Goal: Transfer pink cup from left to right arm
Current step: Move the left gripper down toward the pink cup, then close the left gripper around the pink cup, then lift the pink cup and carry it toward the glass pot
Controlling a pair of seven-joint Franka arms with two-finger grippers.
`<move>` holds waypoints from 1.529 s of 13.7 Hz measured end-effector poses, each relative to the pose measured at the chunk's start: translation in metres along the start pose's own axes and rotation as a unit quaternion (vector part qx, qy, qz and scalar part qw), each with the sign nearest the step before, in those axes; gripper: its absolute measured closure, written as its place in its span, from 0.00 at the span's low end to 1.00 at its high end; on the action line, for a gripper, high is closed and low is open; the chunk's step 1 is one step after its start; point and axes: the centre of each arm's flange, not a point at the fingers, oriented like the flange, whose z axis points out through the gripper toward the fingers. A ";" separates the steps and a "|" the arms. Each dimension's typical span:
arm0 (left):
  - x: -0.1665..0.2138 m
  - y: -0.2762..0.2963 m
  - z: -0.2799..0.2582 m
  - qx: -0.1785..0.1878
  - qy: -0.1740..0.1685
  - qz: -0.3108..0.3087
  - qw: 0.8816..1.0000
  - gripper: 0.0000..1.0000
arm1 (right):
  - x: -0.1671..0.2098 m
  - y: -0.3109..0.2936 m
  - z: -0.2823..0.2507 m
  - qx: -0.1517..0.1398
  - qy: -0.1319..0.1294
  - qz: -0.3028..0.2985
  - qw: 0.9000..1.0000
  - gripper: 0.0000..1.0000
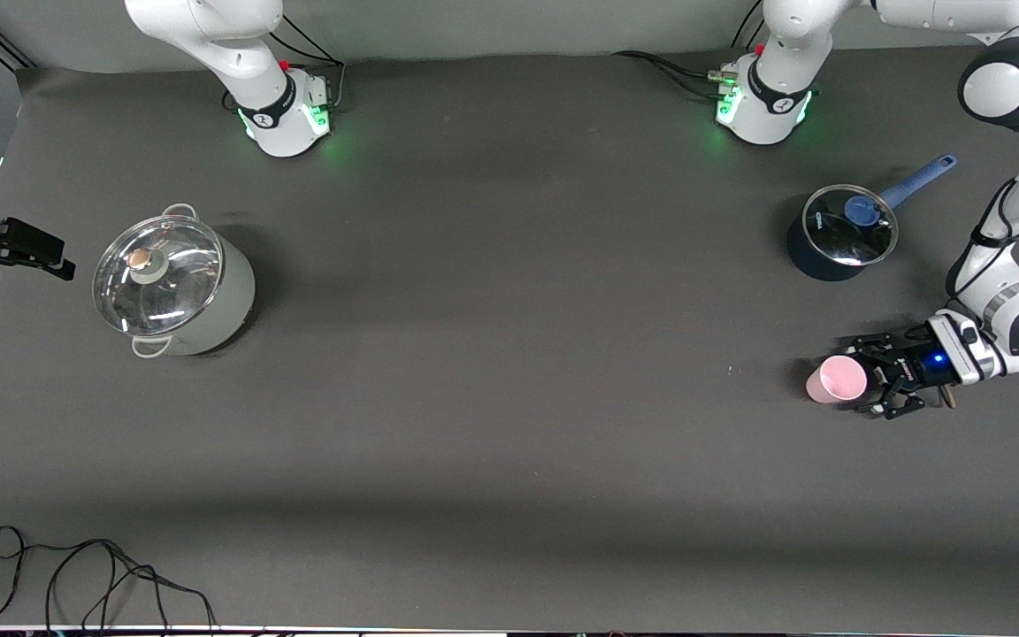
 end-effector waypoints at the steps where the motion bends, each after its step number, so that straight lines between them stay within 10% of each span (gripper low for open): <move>1: 0.000 -0.001 0.003 0.000 0.001 0.001 1.000 0.00 | 0.000 0.000 0.000 0.000 0.000 0.000 1.000 0.00; 15: -0.004 -0.009 0.048 0.004 0.017 0.000 1.000 0.02 | 0.000 0.000 -0.006 0.000 0.006 0.000 1.000 0.00; 21: -0.002 -0.012 0.056 0.001 0.019 0.010 1.000 0.33 | 0.000 0.000 -0.006 0.000 0.006 0.000 1.000 0.00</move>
